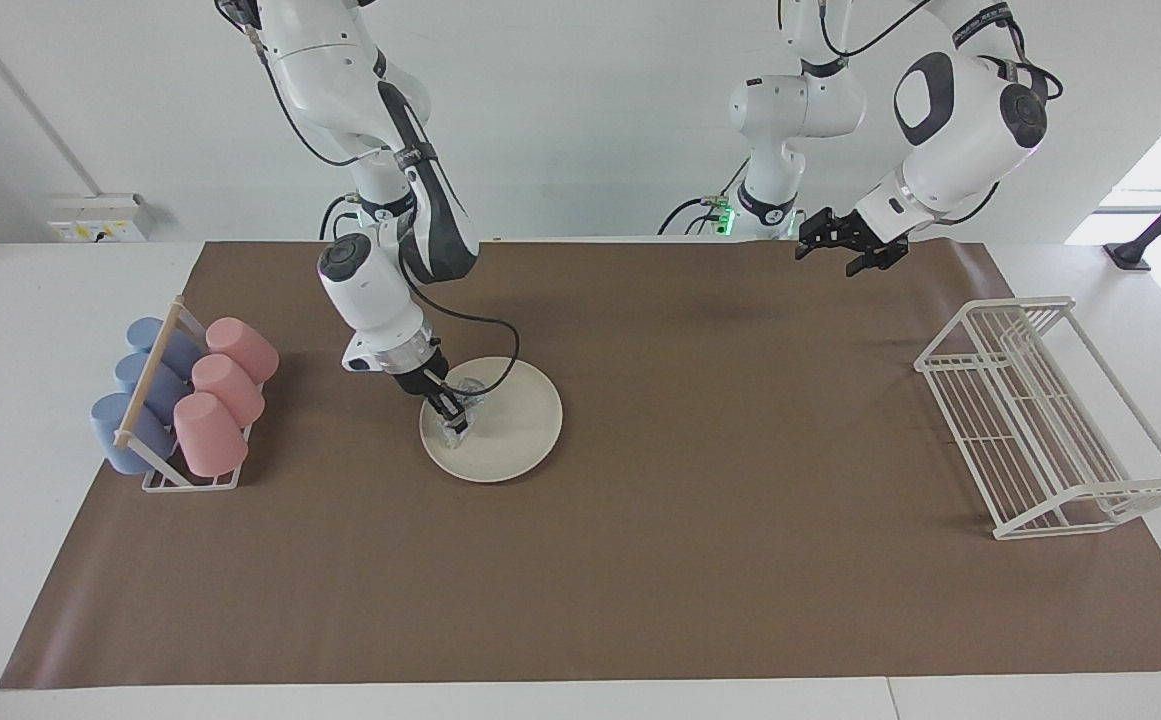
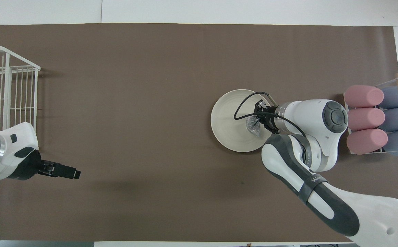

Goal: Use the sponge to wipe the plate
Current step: 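Wipe the sponge around the plate surface with the right gripper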

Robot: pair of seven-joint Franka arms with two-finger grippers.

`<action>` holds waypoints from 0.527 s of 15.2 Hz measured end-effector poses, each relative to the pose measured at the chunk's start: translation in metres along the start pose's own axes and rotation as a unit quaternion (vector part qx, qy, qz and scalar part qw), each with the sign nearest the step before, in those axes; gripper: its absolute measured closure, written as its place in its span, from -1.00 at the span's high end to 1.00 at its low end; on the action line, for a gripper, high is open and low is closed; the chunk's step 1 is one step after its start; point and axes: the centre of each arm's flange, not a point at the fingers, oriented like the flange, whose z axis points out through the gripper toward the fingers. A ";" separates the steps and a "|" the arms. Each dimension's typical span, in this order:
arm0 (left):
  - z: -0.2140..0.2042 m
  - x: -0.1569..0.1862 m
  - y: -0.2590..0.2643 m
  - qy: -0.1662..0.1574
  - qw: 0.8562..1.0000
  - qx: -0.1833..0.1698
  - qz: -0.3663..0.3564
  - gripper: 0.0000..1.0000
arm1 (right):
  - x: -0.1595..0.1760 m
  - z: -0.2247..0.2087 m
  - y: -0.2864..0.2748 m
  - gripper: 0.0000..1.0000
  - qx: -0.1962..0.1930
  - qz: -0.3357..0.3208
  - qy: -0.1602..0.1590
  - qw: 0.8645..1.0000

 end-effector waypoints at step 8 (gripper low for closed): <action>-0.004 0.001 -0.001 0.005 1.000 0.005 -0.008 1.00 | -0.060 0.012 -0.020 -0.80 -0.004 0.052 -0.013 0.999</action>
